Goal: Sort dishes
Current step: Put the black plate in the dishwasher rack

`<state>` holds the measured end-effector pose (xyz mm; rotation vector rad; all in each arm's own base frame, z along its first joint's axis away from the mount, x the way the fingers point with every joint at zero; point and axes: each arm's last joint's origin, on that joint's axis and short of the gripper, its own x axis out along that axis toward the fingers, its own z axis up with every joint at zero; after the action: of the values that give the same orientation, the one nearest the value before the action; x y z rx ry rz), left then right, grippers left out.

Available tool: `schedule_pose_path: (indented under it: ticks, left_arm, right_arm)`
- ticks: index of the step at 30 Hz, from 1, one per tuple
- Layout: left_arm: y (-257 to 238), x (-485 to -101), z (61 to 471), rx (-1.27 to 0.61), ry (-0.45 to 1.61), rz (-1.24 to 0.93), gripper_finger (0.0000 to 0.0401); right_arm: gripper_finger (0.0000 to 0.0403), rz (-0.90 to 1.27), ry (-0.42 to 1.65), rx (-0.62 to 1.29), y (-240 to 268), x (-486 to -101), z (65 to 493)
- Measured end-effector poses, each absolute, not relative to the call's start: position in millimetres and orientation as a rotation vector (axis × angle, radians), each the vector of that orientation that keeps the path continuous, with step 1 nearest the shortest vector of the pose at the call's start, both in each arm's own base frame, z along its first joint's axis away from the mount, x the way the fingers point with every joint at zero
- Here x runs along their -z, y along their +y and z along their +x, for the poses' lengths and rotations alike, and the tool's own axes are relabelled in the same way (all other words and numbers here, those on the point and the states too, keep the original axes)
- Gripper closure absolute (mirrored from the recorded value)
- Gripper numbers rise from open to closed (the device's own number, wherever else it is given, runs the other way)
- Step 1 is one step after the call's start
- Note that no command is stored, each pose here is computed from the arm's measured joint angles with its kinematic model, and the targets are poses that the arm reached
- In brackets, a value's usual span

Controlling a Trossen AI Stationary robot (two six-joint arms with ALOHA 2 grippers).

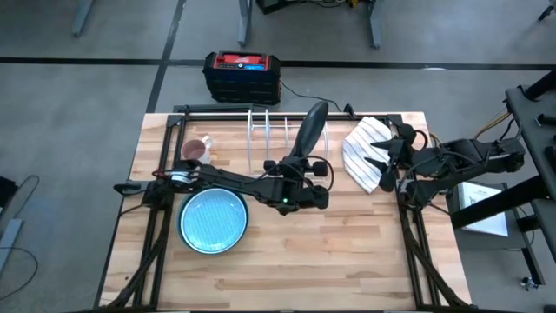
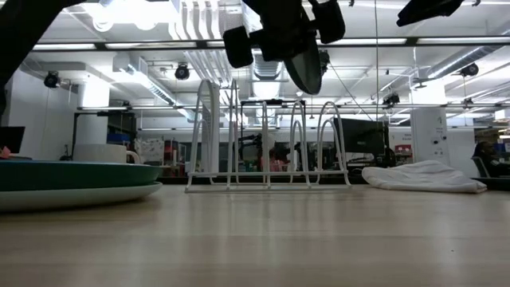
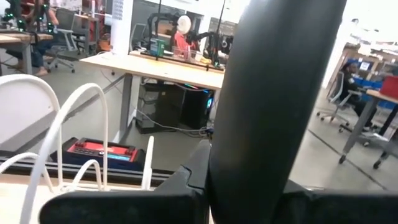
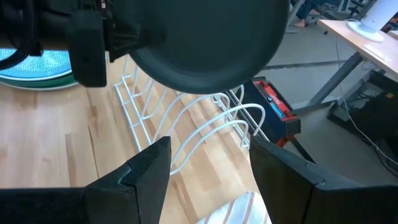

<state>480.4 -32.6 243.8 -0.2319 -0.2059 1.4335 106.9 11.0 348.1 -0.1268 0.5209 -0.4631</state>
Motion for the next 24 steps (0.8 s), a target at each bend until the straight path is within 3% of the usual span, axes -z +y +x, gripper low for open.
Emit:
schedule_pose_path:
  ticks: [9, 24]
  left_arm:
    - [-32.7, -221.0, 499.2, -1.445, -0.180, -0.194, 0.0377]
    - [-27.4, -230.2, 540.5, -1.474, -0.074, -0.071, 0.0379]
  right_arm:
    - [0.0197, -0.135, 0.535, 0.464, 11.3, -342.8, 107.8]
    - [0.0195, -0.118, 0.570, 0.478, 11.4, -327.3, 108.4]
